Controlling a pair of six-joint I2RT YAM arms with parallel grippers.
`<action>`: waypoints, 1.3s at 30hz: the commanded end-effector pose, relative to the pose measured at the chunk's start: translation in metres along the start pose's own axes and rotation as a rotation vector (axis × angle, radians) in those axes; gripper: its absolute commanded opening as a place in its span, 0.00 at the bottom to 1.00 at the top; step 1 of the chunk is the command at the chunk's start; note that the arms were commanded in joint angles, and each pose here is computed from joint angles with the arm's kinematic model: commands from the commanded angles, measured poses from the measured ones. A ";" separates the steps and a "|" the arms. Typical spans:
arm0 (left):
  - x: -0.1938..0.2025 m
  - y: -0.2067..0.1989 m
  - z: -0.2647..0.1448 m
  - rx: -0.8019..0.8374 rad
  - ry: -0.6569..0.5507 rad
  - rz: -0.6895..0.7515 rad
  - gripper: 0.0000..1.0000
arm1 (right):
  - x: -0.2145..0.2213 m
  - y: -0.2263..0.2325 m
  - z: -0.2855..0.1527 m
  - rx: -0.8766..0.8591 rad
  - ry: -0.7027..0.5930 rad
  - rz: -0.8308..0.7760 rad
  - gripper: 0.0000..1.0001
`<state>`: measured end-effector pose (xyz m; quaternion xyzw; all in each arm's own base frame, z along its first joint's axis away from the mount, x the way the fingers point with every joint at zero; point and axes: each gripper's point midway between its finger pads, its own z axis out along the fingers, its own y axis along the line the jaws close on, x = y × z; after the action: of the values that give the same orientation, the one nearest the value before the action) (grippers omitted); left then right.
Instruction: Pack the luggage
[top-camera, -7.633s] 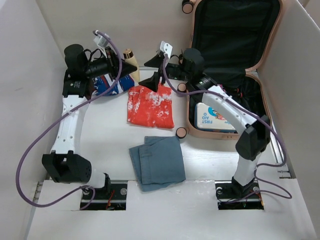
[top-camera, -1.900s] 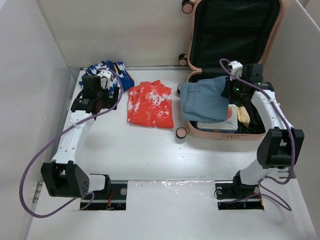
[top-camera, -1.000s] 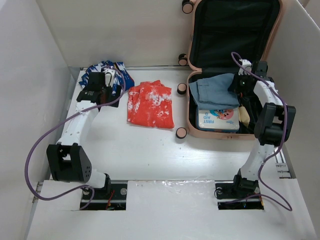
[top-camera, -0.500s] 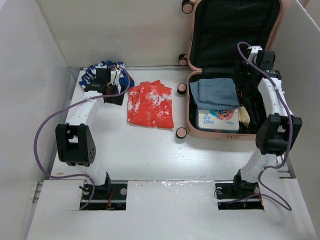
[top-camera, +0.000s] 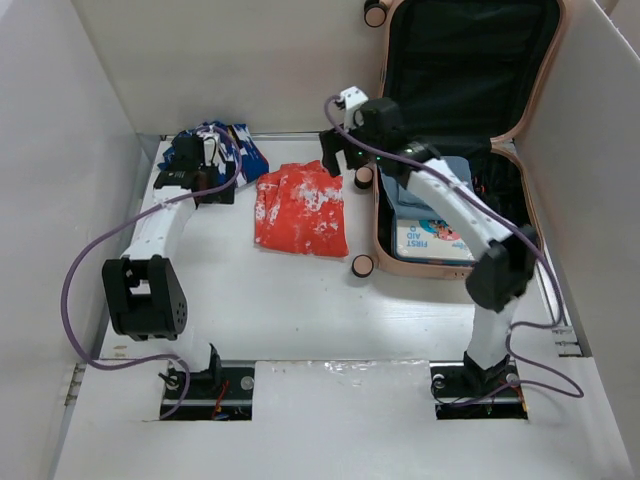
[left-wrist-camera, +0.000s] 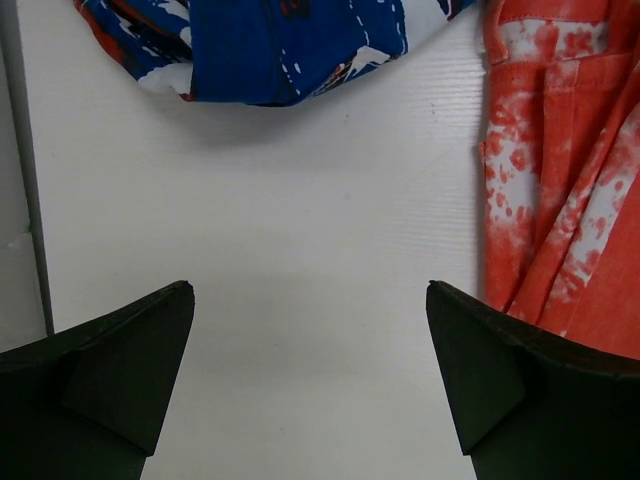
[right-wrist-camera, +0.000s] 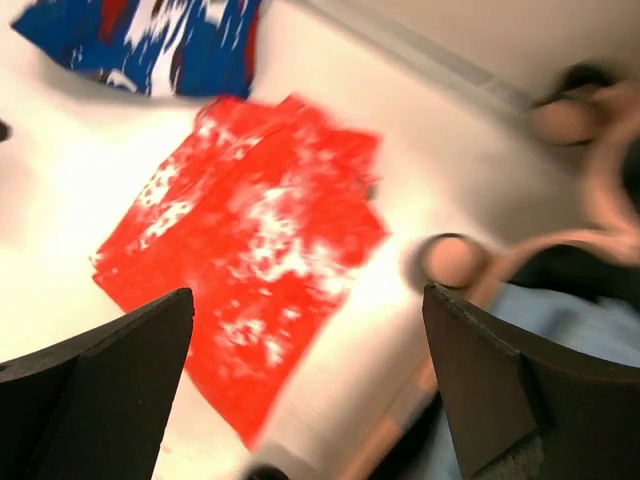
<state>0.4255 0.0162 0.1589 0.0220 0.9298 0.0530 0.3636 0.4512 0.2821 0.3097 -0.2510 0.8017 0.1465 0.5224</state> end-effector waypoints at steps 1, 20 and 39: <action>-0.013 0.010 -0.032 -0.039 -0.091 -0.030 1.00 | 0.039 0.016 0.052 -0.064 0.107 0.135 1.00; -0.001 0.044 -0.086 -0.092 -0.222 -0.058 1.00 | 0.217 0.055 0.137 0.091 0.436 0.493 1.00; -0.006 0.046 -0.096 -0.097 -0.250 -0.051 1.00 | 0.246 0.120 0.167 -0.266 0.445 0.556 0.07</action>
<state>0.3654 0.0489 0.2198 -0.0133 0.8889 0.0744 0.4518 0.4600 0.3854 0.0391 -0.0883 0.9108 0.2879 0.2824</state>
